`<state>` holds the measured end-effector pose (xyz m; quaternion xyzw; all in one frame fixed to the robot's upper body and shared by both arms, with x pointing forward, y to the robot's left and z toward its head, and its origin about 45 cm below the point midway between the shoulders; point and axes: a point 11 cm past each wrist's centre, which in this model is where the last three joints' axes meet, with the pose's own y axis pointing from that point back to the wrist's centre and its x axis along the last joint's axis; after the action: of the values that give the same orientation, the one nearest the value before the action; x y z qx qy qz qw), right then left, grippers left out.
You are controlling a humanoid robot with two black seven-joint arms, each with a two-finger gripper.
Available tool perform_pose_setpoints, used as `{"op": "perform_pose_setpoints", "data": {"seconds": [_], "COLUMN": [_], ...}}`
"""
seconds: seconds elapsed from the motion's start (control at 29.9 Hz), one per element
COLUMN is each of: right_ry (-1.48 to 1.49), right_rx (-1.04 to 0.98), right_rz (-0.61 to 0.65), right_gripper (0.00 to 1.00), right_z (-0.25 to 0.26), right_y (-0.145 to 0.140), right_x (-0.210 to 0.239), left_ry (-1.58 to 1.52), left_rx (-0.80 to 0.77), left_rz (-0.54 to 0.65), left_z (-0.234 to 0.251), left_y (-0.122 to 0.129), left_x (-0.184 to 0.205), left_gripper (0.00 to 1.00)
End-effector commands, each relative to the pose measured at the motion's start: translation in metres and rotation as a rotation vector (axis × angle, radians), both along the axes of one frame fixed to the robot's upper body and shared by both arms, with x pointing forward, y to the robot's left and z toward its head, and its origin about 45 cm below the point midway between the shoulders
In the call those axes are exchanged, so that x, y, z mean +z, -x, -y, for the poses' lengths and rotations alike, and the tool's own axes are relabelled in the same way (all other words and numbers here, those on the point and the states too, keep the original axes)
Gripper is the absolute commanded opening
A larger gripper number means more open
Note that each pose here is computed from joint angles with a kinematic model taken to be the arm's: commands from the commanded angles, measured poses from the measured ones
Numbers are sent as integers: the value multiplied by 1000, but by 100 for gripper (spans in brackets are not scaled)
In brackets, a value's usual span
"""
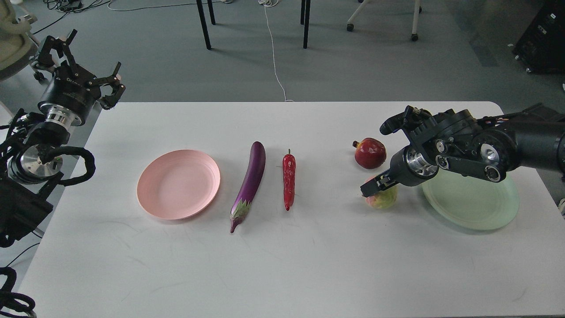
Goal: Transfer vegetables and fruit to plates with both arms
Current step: 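Grasp the yellow-green peach with the right gripper, then carry the peach onto the pale green plate and release it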
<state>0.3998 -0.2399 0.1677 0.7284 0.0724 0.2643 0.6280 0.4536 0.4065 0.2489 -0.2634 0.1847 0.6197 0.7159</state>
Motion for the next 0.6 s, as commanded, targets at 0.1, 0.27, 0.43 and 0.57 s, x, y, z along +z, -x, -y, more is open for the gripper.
{"op": "perform_pose_setpoints", "data": {"seconds": [0.1,0.27,0.43,0.57], "right_ry": [10,-10,27,79], "right_rx": [17,-27,-111,-170], "right_rz": [14,109,174,169], "right_gripper": [52,48,48,48], "right_z": [2,25,93,137], "right_y": [-2,-19,-11,3], "right_x": [8,65,100,94], "left_ry": [1,-5,-20,-22], "left_rx": [1,6,16,16], "left_rz": [0,1,3,2], "left_z": [0,-4,-12,-12], "left_y": [0,1,2,2], "left_x": [0,1,5,5], "left_gripper": [99,99,99,99]}}
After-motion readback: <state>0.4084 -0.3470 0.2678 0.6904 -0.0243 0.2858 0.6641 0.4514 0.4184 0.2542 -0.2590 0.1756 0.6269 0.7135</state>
